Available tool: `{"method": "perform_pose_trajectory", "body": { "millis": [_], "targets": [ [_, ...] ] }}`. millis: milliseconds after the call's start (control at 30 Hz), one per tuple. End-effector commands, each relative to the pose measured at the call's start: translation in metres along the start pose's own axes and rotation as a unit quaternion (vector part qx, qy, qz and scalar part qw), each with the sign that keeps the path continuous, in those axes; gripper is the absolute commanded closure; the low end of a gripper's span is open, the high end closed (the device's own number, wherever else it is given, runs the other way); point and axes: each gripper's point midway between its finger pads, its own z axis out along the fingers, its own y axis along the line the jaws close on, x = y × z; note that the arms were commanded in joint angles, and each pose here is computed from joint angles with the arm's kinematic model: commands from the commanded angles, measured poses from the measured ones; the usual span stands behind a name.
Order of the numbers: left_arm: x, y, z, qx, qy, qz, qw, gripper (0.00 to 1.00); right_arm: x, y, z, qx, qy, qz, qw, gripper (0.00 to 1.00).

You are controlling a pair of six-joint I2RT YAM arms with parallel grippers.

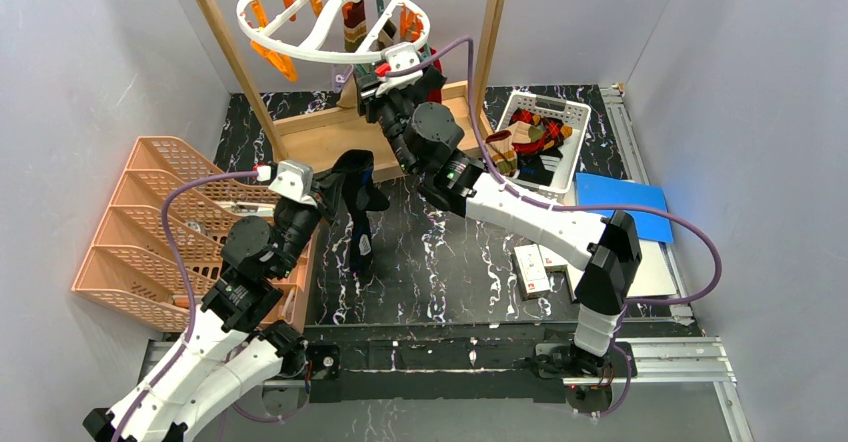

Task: Clip the socks to the hanger
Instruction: Rotate the hanger at the clothesline.

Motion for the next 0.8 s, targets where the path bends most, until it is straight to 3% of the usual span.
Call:
{"method": "perform_pose_trajectory", "body": {
  "millis": [0,600,767],
  "targets": [
    [-0.01,-0.003,0.001,0.007,-0.022,-0.009,1.0,1.0,-0.048,-0.007,-0.002,0.009,-0.035,0.033,0.999,0.57],
    [-0.01,-0.004,0.003,0.007,-0.026,-0.01,1.0,1.0,-0.063,0.0,-0.005,-0.019,-0.008,0.075,0.997,0.85],
    [-0.011,-0.003,0.003,0.005,-0.027,-0.01,1.0,1.0,-0.063,-0.002,-0.008,-0.022,-0.003,0.074,0.997,0.83]
  ]
}}
